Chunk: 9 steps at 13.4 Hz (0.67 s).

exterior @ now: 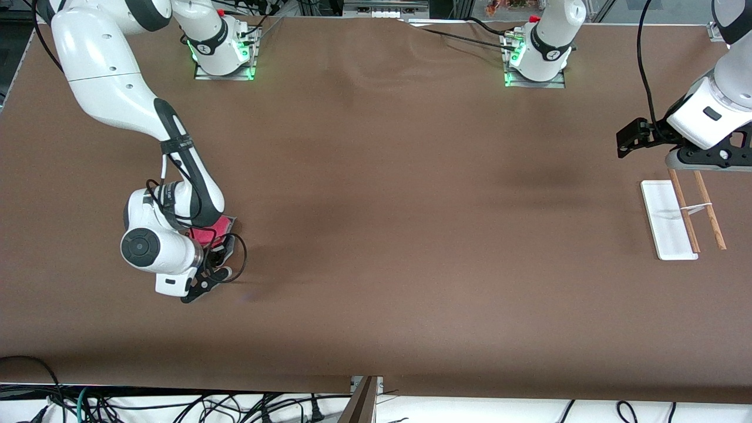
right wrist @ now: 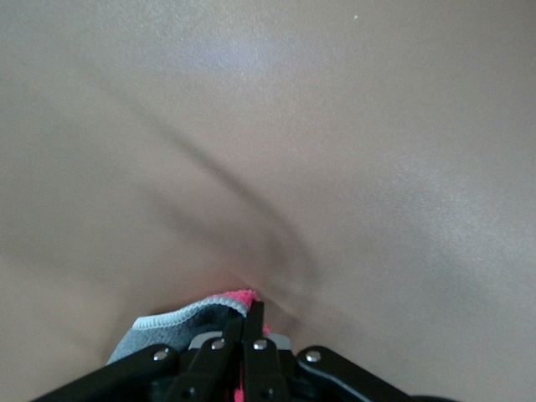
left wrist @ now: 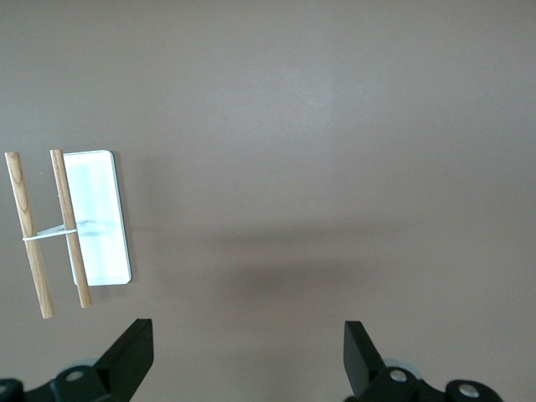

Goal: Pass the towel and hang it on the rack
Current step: 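Close the right gripper on the pink towel's edge, then lift the towel with the right gripper toward the table's middle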

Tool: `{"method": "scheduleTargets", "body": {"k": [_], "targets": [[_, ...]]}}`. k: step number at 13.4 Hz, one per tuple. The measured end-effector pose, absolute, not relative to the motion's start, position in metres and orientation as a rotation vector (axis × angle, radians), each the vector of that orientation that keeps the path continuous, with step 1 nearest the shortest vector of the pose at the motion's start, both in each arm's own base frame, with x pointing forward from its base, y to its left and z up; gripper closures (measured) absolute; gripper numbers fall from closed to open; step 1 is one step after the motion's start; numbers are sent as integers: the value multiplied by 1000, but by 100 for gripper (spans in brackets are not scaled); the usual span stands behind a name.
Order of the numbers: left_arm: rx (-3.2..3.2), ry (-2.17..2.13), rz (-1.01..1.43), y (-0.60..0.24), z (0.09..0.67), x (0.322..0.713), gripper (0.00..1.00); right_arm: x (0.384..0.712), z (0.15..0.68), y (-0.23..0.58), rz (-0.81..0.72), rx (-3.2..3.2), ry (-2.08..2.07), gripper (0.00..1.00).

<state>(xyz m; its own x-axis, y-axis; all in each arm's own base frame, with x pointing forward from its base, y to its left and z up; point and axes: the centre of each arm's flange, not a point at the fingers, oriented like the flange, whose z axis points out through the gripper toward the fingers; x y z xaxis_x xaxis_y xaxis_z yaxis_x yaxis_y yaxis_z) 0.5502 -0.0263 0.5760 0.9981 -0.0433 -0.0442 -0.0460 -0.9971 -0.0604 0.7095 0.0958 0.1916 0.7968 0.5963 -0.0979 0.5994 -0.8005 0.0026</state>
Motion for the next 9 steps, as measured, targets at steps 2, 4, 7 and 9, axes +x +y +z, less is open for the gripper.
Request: {"method": "scheduleTargets", "body": {"k": [2, 4, 7, 9], "targets": [[-3079, 69, 67, -26, 576, 550, 0, 714, 213, 99, -141, 2945, 980, 98], [-3079, 67, 67, -26, 576, 550, 0, 718, 263, 111, -154, 2974, 981, 98], [-3079, 66, 68, -25, 576, 550, 0, 715, 372, 142, -111, 3044, 1021, 98], [-3079, 66, 68, -25, 576, 550, 0, 705, 422, 169, -47, 3107, 1042, 98]]}}
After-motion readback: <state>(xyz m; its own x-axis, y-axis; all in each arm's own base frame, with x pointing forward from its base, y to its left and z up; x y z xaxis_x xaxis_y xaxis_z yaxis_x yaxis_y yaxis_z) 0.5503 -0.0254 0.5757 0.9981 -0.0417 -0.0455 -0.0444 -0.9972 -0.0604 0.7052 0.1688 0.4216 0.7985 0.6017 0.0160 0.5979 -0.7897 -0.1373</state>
